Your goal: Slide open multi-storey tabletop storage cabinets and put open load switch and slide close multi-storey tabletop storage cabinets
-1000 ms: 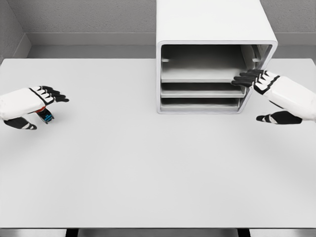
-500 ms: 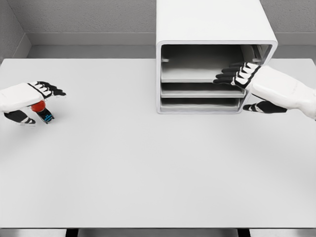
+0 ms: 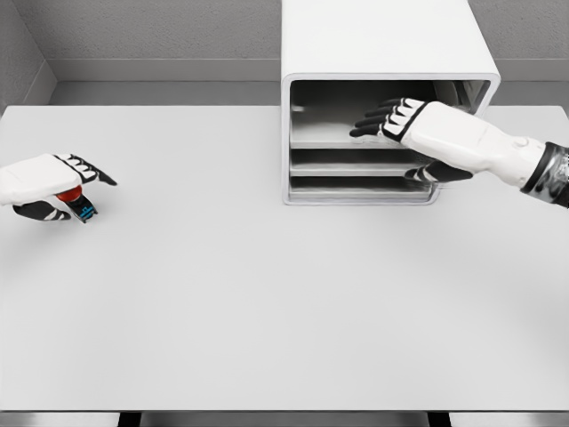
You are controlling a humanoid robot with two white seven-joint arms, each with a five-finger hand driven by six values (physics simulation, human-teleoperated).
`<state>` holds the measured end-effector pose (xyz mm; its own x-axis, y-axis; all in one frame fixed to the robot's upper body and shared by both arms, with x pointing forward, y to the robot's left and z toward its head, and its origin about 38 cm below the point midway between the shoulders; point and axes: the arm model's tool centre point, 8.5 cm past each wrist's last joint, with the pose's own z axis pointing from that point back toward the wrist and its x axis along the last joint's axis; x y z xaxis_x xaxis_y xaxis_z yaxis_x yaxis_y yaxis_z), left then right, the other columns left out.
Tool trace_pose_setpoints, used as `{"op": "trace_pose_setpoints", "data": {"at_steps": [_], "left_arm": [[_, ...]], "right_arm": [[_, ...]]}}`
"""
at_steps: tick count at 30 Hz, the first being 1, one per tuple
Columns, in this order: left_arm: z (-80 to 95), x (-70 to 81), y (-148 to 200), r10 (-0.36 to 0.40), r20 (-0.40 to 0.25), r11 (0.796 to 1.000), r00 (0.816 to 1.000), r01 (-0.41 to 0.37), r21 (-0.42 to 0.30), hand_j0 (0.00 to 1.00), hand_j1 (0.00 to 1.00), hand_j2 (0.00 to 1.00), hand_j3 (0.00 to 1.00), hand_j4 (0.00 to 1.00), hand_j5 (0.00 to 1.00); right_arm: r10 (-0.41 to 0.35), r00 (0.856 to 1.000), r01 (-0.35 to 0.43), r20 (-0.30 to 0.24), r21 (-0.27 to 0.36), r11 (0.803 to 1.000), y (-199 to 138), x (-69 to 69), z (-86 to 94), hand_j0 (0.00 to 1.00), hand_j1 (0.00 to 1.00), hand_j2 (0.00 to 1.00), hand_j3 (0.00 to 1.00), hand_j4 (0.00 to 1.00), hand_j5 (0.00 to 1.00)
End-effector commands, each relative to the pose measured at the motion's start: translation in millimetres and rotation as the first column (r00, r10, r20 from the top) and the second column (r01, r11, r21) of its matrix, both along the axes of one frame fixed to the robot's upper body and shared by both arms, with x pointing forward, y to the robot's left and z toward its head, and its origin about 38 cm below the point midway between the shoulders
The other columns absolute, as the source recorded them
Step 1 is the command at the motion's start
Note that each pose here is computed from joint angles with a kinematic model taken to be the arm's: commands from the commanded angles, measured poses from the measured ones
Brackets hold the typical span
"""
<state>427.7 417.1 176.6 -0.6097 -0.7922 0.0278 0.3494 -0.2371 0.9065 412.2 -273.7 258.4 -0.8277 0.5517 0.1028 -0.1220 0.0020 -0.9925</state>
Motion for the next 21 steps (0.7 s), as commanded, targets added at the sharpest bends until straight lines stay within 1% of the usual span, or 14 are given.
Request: {"op": "trace_pose_setpoints", "data": {"at_steps": [1, 2, 3, 4, 5, 8, 9, 10, 11, 13, 15, 19, 20, 21], "left_arm": [[-0.2, 0.4, 4, 0.014, -0.002, 1.0, 1.0, -0.014, -0.002, 0.79, 0.79, 0.79, 0.79, 0.79, 0.79], [-0.7, 0.4, 5, 0.018, -0.003, 1.0, 1.0, -0.018, -0.001, 0.79, 0.79, 0.79, 0.79, 0.79, 0.79], [-0.9, 0.4, 6, 0.019, -0.004, 1.0, 1.0, -0.019, -0.001, 0.8, 0.8, 0.8, 0.8, 0.8, 0.8], [-0.9, 0.4, 6, 0.019, -0.004, 1.0, 1.0, -0.019, -0.001, 0.8, 0.8, 0.8, 0.8, 0.8, 0.8], [-1.4, 0.5, 7, 0.024, -0.005, 1.0, 1.0, -0.024, 0.0, 0.8, 0.8, 0.8, 0.8, 0.8, 0.8], [-1.9, 0.5, 9, 0.028, -0.007, 1.0, 1.0, -0.028, 0.001, 0.8, 0.8, 0.8, 0.8, 0.8, 0.8], [-1.4, 0.7, 9, 0.028, -0.005, 1.0, 1.0, -0.028, 0.001, 0.79, 0.79, 0.79, 0.79, 0.79, 0.79], [-1.4, 0.7, 9, 0.028, -0.005, 1.0, 1.0, -0.028, 0.001, 0.79, 0.79, 0.79, 0.79, 0.79, 0.79], [-0.2, 0.8, 10, 0.03, -0.003, 1.0, 1.0, -0.03, 0.001, 0.77, 0.77, 0.77, 0.77, 0.77, 0.77], [1.9, 1.3, 10, 0.031, 0.002, 1.0, 1.0, -0.031, -0.001, 0.76, 0.76, 0.76, 0.76, 0.76, 0.76], [2.4, 1.4, 10, 0.032, 0.003, 0.999, 0.999, -0.032, -0.001, 0.71, 0.71, 0.71, 0.71, 0.71, 0.71], [3.8, 1.1, 12, 0.035, 0.005, 0.999, 0.999, -0.035, 0.002, 0.61, 0.61, 0.61, 0.61, 0.61, 0.61], [3.9, 1.1, 12, 0.035, 0.005, 0.999, 0.999, -0.035, 0.0, 0.58, 0.58, 0.58, 0.58, 0.58, 0.58], [4.7, 1.1, 13, 0.037, 0.006, 0.999, 0.999, -0.037, 0.0, 0.52, 0.52, 0.52, 0.52, 0.52, 0.52]], "right_arm": [[-0.01, 0.998, 0.01, -0.055, 0.004, 1.0, 1, 5.3, -17.9, 0.94, 0.94, 0.94, 0.94, 0.94, 0.94], [-0.013, 0.998, 0.014, -0.061, 0.004, 1.0, 0, 6.2, -20.0, 0.94, 0.94, 0.94, 0.94, 0.94, 0.94], [-0.016, 0.997, 0.016, -0.076, -0.009, 1.0, -1, 7.6, -23.2, 0.94, 0.94, 0.94, 0.94, 0.94, 0.94], [-0.01, 0.997, 0.01, -0.079, -0.009, 1.0, 3, 9.8, -22.7, 0.94, 0.94, 0.94, 0.94, 0.94, 0.94], [-0.014, 0.996, 0.014, -0.09, -0.004, 1.0, 3, 12.2, -26.1, 0.94, 0.94, 0.94, 0.94, 0.94, 0.94], [-0.023, 0.996, 0.023, -0.082, -0.004, 1.0, 1, 17.6, -20.7, 0.94, 0.94, 0.94, 0.94, 0.94, 0.94], [-0.036, 0.996, 0.036, -0.08, -0.003, 0.999, -2, 22.3, -18.2, 0.94, 0.94, 0.94, 0.94, 0.94, 0.94], [-0.037, 0.996, 0.038, -0.085, 0.011, 0.999, 0, 25.2, -19.3, 0.94, 0.94, 0.94, 0.94, 0.94, 0.94], [-0.046, 0.995, 0.048, -0.091, 0.014, 0.999, -2, 28.6, -20.2, 0.94, 0.94, 0.94, 0.94, 0.94, 0.94], [-0.068, 0.992, 0.071, -0.104, 0.022, 0.997, -7, 36.1, -22.3, 0.94, 0.94, 0.94, 0.94, 0.94, 0.94], [-0.076, 0.99, 0.078, -0.122, 0.013, 0.997, -9, 38.9, -27.8, 0.94, 0.94, 0.94, 0.94, 0.94, 0.94], [-0.07, 0.989, 0.072, -0.134, 0.01, 0.997, -6, 38.8, -31.6, 0.94, 0.94, 0.94, 0.94, 0.94, 0.94], [-0.067, 0.988, 0.069, -0.137, 0.008, 0.998, -5, 38.5, -32.7, 0.94, 0.94, 0.94, 0.94, 0.94, 0.94], [-0.067, 0.988, 0.069, -0.137, 0.008, 0.998, -5, 38.5, -32.7, 0.94, 0.94, 0.94, 0.94, 0.94, 0.94]]}}
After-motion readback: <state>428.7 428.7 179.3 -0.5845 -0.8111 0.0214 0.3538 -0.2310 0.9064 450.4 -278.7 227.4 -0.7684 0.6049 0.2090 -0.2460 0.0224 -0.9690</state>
